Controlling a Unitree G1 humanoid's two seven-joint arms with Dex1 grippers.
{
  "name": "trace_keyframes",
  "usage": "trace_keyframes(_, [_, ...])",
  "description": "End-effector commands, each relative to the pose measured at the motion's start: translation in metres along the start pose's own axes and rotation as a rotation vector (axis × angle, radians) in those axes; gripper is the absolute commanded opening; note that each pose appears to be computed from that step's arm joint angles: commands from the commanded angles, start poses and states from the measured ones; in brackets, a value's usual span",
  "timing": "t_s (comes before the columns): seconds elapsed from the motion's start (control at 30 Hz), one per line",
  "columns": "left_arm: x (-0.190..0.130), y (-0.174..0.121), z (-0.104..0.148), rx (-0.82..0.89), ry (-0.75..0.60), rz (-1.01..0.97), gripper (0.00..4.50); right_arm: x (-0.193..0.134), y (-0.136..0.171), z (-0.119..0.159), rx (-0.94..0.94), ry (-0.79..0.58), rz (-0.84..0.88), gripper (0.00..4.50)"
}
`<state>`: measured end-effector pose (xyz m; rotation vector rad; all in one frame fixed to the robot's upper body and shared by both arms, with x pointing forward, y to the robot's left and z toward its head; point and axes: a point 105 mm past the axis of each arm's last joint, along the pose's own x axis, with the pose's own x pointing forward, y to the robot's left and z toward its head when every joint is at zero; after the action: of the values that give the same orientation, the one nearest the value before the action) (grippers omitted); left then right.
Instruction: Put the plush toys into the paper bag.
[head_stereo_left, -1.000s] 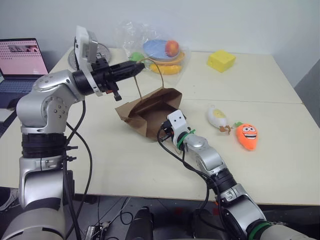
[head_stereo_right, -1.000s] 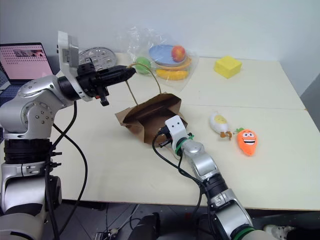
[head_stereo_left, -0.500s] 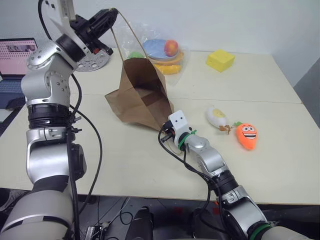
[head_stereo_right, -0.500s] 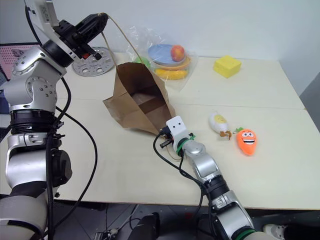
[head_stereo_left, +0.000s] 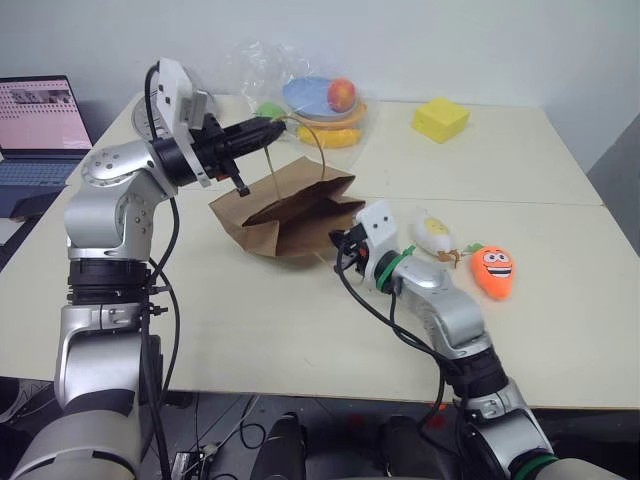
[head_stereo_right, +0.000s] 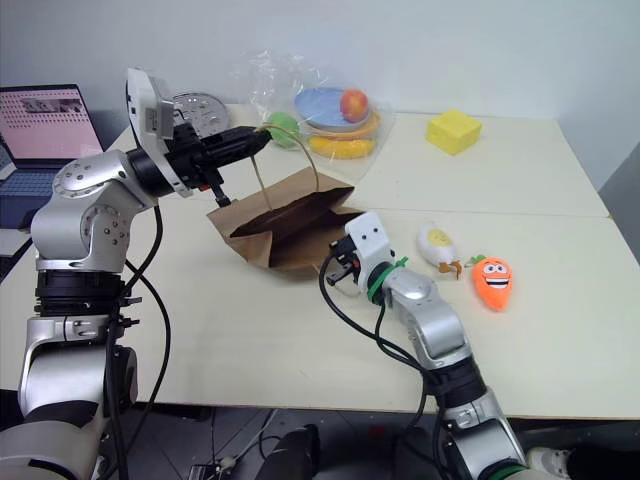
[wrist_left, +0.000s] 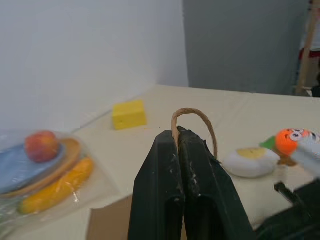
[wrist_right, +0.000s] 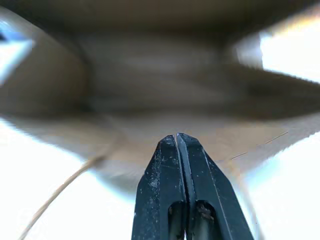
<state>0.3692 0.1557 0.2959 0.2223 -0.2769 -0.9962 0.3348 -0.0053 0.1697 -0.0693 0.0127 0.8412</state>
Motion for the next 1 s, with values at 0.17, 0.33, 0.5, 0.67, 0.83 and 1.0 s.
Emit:
trace_keyframes(0.17, [-0.001,-0.006,0.018,0.047,-0.027,-0.033,0.00,-0.056,-0.005,0.035,-0.009,-0.079,0.010,1.62])
trace_keyframes(0.33, [-0.004,-0.009,0.016,0.035,-0.014,-0.063,0.00,-0.085,-0.053,0.032,0.027,-0.071,-0.214,3.43])
trace_keyframes(0.5, [-0.004,-0.011,0.018,0.026,-0.009,-0.088,0.00,-0.092,-0.106,-0.012,0.013,0.116,-0.429,4.49])
trace_keyframes(0.67, [-0.003,-0.011,0.019,0.025,-0.005,-0.090,0.00,-0.079,-0.114,-0.038,0.075,0.195,-0.399,4.49])
trace_keyframes(0.83, [-0.005,-0.013,0.015,0.031,0.014,-0.092,0.00,-0.074,-0.114,-0.054,0.103,0.252,-0.378,4.49])
trace_keyframes(1.0, [-0.008,-0.009,0.016,0.044,0.023,-0.069,0.00,-0.073,-0.116,-0.057,0.053,0.250,-0.381,4.14])
